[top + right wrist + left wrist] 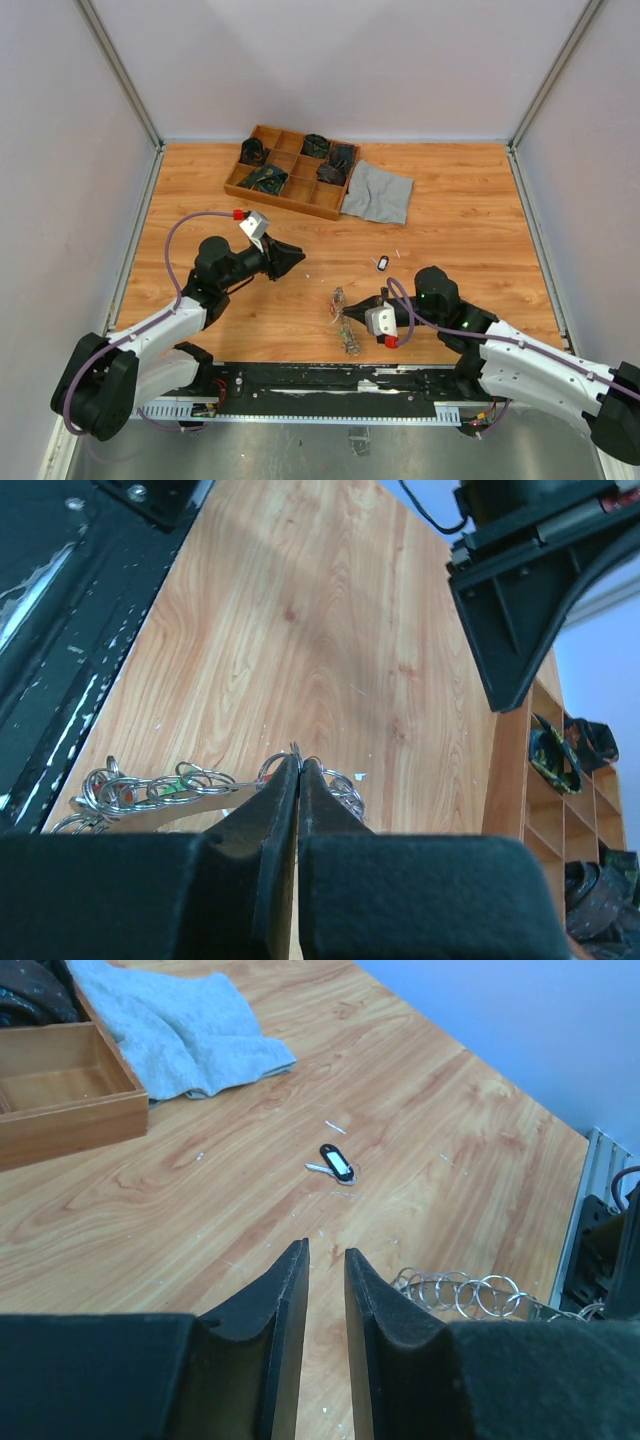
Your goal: Put the keys on the keyring
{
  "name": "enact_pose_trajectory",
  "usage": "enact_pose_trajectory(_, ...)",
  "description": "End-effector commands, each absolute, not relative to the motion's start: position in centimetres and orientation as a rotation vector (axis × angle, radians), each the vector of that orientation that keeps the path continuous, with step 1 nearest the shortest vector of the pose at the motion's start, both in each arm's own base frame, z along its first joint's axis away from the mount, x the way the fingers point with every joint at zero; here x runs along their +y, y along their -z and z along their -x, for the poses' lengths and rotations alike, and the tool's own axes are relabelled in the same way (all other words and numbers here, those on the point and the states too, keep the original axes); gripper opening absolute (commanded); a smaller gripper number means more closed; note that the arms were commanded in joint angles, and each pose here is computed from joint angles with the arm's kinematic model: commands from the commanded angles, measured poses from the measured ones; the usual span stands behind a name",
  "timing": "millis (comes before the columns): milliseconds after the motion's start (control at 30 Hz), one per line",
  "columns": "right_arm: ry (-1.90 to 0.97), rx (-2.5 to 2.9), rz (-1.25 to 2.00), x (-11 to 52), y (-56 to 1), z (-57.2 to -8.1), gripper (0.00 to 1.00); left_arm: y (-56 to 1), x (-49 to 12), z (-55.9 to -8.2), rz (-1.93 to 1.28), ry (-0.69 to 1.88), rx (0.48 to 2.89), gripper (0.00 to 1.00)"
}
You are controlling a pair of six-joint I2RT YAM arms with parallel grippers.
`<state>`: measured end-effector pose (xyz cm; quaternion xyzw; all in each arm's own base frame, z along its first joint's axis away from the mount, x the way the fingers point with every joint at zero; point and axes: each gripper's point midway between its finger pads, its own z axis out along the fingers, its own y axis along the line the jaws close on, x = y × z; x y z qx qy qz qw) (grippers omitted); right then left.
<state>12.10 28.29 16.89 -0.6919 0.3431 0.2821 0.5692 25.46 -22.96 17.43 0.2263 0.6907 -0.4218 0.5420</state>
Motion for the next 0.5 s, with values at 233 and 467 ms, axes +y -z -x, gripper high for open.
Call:
enact_pose_trajectory(233, -0.56, 0.739, 2.04, 25.8, -15.2, -10.7, 0.01, -18.2, -22.9, -25.4, -0.561, 0.98, 1.59, 0.26)
enact_pose_trajectory(467, -0.313, 0.759, 2.223, 24.8, -13.2, -13.7, 0.0, -18.0, -22.7, -25.7, -0.546, 0.964, 1.601, 0.26)
